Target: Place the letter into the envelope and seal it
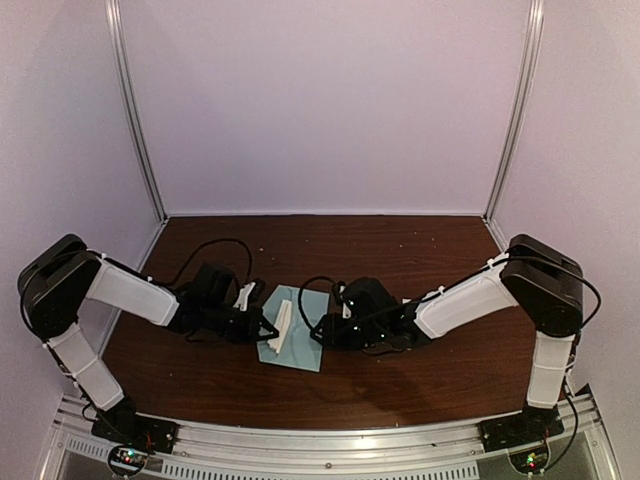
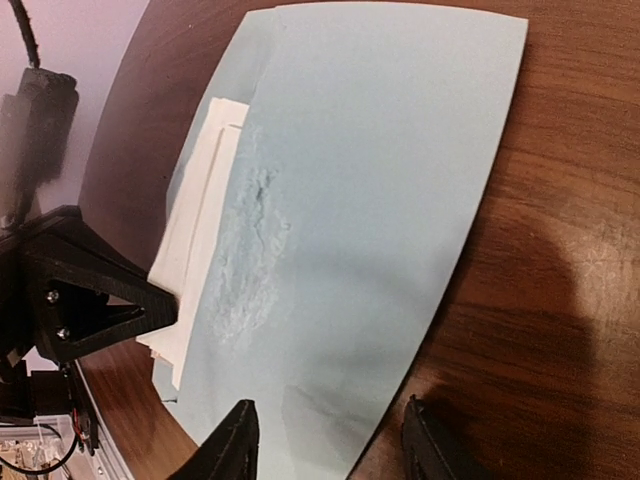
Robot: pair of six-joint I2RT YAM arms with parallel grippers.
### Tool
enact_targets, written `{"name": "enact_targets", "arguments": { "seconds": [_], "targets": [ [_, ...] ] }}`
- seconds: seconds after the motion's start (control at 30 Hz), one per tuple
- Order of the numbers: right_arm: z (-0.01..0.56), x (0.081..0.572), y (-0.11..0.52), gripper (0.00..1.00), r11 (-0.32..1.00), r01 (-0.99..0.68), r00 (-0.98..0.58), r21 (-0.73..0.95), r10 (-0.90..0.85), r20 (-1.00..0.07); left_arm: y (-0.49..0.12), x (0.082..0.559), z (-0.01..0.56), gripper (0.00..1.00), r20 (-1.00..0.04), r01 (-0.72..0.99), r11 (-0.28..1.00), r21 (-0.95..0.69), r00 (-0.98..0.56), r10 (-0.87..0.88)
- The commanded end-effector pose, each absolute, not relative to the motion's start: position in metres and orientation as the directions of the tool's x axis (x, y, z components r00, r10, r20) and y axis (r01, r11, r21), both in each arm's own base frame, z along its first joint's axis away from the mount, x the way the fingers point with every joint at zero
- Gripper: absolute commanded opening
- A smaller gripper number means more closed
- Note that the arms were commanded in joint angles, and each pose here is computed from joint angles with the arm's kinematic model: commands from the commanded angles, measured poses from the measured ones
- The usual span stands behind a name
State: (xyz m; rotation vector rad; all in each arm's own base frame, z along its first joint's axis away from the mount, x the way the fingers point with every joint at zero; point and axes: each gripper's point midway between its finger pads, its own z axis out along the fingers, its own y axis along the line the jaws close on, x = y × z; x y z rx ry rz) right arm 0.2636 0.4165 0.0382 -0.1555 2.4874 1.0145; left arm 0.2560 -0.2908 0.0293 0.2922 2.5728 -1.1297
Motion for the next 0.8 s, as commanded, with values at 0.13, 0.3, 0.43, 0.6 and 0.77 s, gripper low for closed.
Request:
{"name": "enact_targets", "arguments": {
  "seconds": [0.13, 0.3, 0.43, 0.6, 0.77],
  "targets": [
    [0.077, 0.261, 0.408, 0.49, 0.716, -0.373, -0.828, 0.590, 0.030, -0.560, -0.290, 0.262, 0.058, 0.00, -0.457, 0.385, 0.649, -0.656, -0.887, 0.065],
    [0.094, 0.247, 0.426, 0.44, 0.648, -0.457, -0.808, 0.609, -0.015, -0.589, -0.289, 0.261, 0.052, 0.00, -0.445, 0.376, 0.658, -0.652, -0.893, 0.070],
    [0.079, 0.238, 0.440, 0.42, 0.622, -0.458, -0.834, 0.635, -0.053, -0.550, -0.290, 0.259, 0.049, 0.00, -0.429, 0.368, 0.652, -0.662, -0.900, 0.073],
    [0.060, 0.231, 0.450, 0.41, 0.592, -0.444, -0.861, 0.673, -0.073, -0.504, -0.290, 0.258, 0.047, 0.00, -0.423, 0.364, 0.651, -0.666, -0.903, 0.073],
    [0.039, 0.232, 0.448, 0.41, 0.638, -0.411, -0.879, 0.651, -0.088, -0.469, -0.290, 0.258, 0.046, 0.00, -0.424, 0.366, 0.653, -0.663, -0.902, 0.075]
  ]
}}
